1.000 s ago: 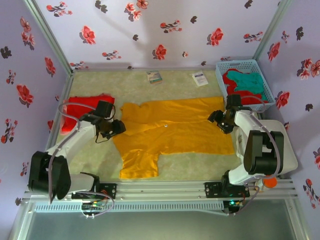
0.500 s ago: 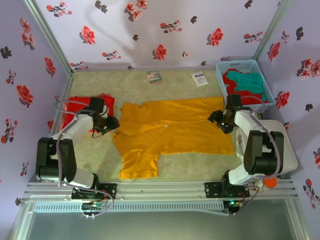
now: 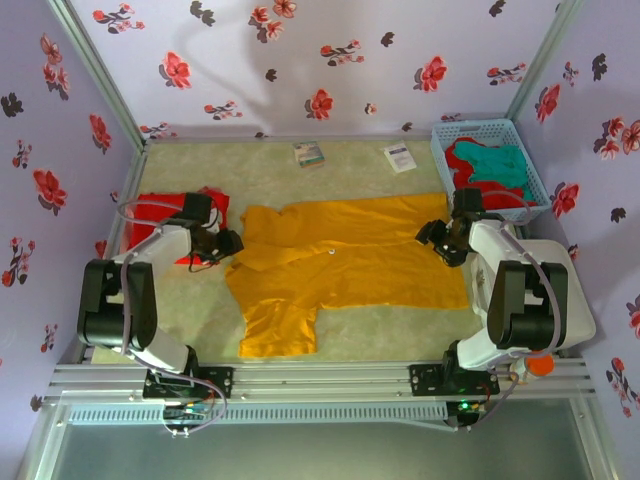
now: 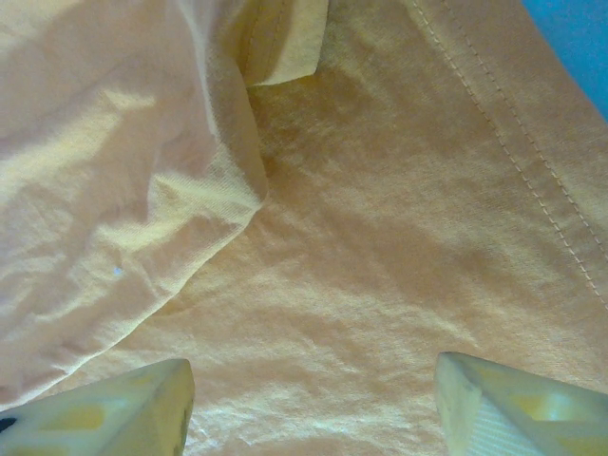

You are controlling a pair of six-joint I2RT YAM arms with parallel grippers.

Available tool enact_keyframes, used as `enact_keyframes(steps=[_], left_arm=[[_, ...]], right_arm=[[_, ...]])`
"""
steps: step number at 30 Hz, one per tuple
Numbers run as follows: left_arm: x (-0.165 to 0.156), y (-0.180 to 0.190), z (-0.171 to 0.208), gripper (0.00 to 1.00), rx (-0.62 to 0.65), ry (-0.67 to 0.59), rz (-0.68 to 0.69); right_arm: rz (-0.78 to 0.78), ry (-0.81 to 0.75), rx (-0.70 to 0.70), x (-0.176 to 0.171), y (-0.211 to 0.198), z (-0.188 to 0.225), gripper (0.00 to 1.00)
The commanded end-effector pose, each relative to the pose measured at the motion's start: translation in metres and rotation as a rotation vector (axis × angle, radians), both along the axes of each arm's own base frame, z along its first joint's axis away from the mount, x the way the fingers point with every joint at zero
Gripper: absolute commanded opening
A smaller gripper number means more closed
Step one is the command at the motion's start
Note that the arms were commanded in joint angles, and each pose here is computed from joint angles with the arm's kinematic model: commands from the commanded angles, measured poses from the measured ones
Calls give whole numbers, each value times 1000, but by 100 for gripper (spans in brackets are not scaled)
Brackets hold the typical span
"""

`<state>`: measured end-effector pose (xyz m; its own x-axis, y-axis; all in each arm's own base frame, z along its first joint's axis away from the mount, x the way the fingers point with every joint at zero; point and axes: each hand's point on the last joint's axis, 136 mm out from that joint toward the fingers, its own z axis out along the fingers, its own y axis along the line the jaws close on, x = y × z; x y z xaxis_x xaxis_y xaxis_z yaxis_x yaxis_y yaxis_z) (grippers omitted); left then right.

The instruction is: Fold and stack the t-shirts

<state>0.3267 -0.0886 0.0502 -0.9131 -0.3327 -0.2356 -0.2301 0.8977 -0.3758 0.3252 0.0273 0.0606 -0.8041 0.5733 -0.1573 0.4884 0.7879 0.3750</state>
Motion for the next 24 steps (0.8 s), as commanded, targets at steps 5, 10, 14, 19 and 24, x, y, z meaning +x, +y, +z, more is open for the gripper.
enact_keyframes(steps=[5, 10, 14, 19, 24], left_arm=[[3, -1, -4, 29, -22, -2, 15], [7, -4, -3, 13, -32, -1, 14], [13, -4, 5, 1, -32, -16, 10], [25, -6, 32, 0, -32, -60, 2], [31, -5, 47, 0, -25, -83, -7]], right_arm=[[-30, -39, 12, 11, -2, 11, 67], [-72, -70, -21, 22, -9, 17, 62], [-92, -83, -55, 29, -17, 18, 53], [-101, -80, -94, 43, -24, 11, 44], [-119, -75, -125, 58, -31, -1, 30]])
